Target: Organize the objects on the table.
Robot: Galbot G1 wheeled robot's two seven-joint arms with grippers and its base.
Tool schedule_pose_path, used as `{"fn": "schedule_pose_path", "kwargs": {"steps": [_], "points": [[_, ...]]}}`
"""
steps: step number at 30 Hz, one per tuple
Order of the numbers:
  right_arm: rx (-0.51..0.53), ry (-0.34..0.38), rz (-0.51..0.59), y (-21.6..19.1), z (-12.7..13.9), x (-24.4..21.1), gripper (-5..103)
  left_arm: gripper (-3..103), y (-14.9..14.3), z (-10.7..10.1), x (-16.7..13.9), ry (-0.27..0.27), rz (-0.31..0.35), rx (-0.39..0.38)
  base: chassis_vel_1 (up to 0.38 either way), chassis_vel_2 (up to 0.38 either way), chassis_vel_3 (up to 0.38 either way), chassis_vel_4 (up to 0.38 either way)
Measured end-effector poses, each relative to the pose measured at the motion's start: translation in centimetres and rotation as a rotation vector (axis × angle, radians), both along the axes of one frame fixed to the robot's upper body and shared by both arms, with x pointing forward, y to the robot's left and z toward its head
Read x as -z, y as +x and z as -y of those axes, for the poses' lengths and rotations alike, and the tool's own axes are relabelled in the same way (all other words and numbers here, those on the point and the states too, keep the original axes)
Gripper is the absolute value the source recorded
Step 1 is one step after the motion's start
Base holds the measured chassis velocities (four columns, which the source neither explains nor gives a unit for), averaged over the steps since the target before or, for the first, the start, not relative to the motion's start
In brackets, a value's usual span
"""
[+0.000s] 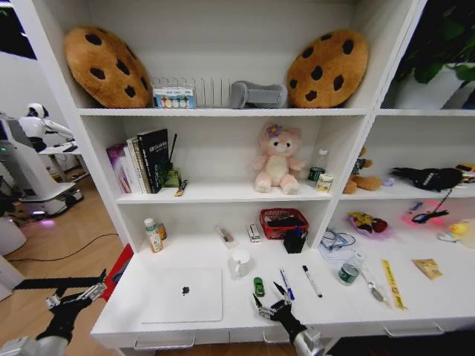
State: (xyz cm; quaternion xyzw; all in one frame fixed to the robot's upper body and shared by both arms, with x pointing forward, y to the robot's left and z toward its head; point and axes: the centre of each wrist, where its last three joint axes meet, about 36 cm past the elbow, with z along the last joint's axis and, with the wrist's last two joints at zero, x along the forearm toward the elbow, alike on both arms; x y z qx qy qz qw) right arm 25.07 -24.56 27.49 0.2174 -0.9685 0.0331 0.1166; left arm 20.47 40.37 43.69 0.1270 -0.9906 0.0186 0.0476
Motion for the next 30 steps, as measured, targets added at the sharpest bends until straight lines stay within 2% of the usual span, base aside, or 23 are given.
{"fn": "schedule_pose_path", "kwargs": {"steps": [6, 8, 9, 11, 13, 14, 17, 19, 20, 22, 23, 25, 30], "points": [[0.031, 0.002, -0.001, 0.7, -0.3, 1.0, 101, 100, 0.0, 0.0, 0.0, 0.0, 0.0, 0.0, 0.0, 0.0, 0.0, 0.0], [0.041, 0.004, 0.005, 1.0, -0.3, 1.0, 92, 100, 0.0, 0.0, 0.0, 0.0, 0.0, 0.0, 0.0, 0.0, 0.0, 0.0], [0.041, 0.004, 0.005, 1.0, -0.3, 1.0, 92, 100, 0.0, 0.0, 0.0, 0.0, 0.0, 0.0, 0.0, 0.0, 0.0, 0.0], [0.048, 0.008, 0.01, 1.3, -0.4, 0.9, 82, 100, 0.0, 0.0, 0.0, 0.0, 0.0, 0.0, 0.0, 0.0, 0.0, 0.0], [0.049, 0.01, 0.01, 1.3, -0.5, 0.8, 82, 100, 0.0, 0.0, 0.0, 0.0, 0.0, 0.0, 0.0, 0.0, 0.0, 0.0], [0.052, 0.013, 0.011, 1.4, -0.6, 0.8, 71, 100, 0.0, 0.0, 0.0, 0.0, -0.001, 0.0, 0.0, 0.0, 0.0, 0.0], [0.055, 0.018, 0.009, 1.6, -0.8, 0.9, 66, 100, 0.0, 0.0, 0.0, 0.0, -0.001, 0.0, 0.0, 0.0, 0.0, 0.0], [0.058, 0.022, 0.006, 1.6, -1.0, 1.0, 55, 100, 0.0, 0.0, 0.0, 0.0, -0.001, 0.0, 0.0, 0.0, 0.0, 0.0], [0.058, 0.022, 0.006, 1.6, -1.0, 1.0, 55, 100, 0.0, 0.0, 0.0, 0.0, -0.001, 0.0, 0.0, 0.0, 0.0, 0.0], [0.059, 0.024, 0.005, 1.7, -1.1, 1.0, 44, 100, 0.0, 0.0, 0.0, 0.0, -0.001, 0.0, 0.0, 0.0, 0.0, 0.0], [0.059, 0.024, 0.005, 1.7, -1.1, 1.0, 44, 100, 0.0, 0.0, 0.0, 0.0, -0.001, 0.0, 0.0, 0.0, 0.0, 0.0], [0.061, 0.025, 0.005, 1.7, -1.2, 1.0, 36, 100, 0.0, 0.0, 0.0, 0.0, -0.001, 0.0, 0.0, 0.0, 0.0, 0.0], [0.068, 0.027, 0.005, 1.4, -1.1, 0.8, 35, 100, 0.0, 0.0, 0.0, 0.0, -0.001, 0.0, 0.0, 0.0, 0.0, 0.0]]}}
